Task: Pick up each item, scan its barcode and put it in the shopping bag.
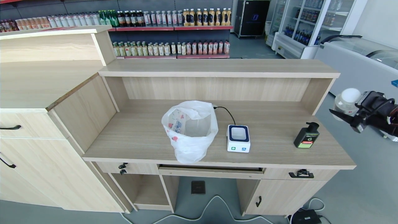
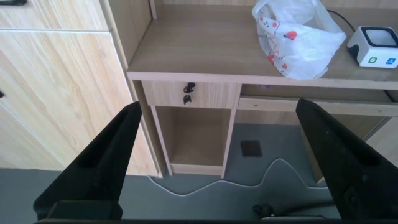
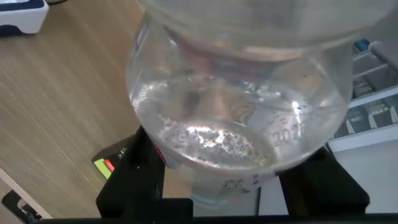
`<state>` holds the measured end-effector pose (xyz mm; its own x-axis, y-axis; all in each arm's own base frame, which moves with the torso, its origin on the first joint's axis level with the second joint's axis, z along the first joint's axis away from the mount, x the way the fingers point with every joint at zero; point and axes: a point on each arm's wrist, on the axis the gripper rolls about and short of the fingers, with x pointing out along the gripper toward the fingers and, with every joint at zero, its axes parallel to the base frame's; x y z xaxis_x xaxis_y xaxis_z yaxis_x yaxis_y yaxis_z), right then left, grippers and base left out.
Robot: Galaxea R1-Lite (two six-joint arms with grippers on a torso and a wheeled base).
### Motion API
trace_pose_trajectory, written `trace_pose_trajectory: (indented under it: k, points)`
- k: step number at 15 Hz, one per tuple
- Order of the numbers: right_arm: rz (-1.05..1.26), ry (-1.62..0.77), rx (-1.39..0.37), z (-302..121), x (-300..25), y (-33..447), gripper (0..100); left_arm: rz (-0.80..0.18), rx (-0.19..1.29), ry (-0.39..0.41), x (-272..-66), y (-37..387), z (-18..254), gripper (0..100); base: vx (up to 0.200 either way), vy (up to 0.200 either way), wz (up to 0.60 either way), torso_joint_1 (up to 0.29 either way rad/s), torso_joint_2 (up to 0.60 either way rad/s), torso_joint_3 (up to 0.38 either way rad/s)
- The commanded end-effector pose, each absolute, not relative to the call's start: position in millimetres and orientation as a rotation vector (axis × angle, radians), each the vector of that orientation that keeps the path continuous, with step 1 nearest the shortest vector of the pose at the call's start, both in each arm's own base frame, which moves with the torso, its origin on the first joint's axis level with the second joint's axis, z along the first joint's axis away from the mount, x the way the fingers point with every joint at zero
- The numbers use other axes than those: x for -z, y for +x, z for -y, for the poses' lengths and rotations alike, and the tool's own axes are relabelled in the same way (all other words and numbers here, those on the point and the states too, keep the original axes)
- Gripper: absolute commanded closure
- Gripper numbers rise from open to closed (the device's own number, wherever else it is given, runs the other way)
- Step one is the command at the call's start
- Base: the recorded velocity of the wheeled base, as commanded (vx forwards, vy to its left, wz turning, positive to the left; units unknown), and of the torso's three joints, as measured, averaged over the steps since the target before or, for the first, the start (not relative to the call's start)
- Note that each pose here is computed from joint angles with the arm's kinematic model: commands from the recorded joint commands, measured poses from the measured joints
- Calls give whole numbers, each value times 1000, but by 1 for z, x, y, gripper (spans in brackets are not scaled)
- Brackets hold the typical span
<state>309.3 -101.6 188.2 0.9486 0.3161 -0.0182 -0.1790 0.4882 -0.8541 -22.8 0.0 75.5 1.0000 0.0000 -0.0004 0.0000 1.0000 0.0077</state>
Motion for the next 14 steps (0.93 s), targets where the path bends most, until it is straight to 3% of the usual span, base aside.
trace_pose_trajectory:
  k: [1,4,9,14]
  points:
    - [153,-1032,-308,102,-180,317,100,0,0,8,-75,-23,0,0,0,0,600,2,7,2]
    - [218,-1049,-342,93,-170,333,100,0,0,8,-75,-23,0,0,0,0,600,2,2,1]
    - [287,-1027,-515,76,-141,366,100,0,0,8,-75,-23,0,0,0,0,0,0,0,0]
    - [381,-1017,-641,46,-131,380,100,0,0,8,-75,-23,0,0,0,0,0,0,0,0]
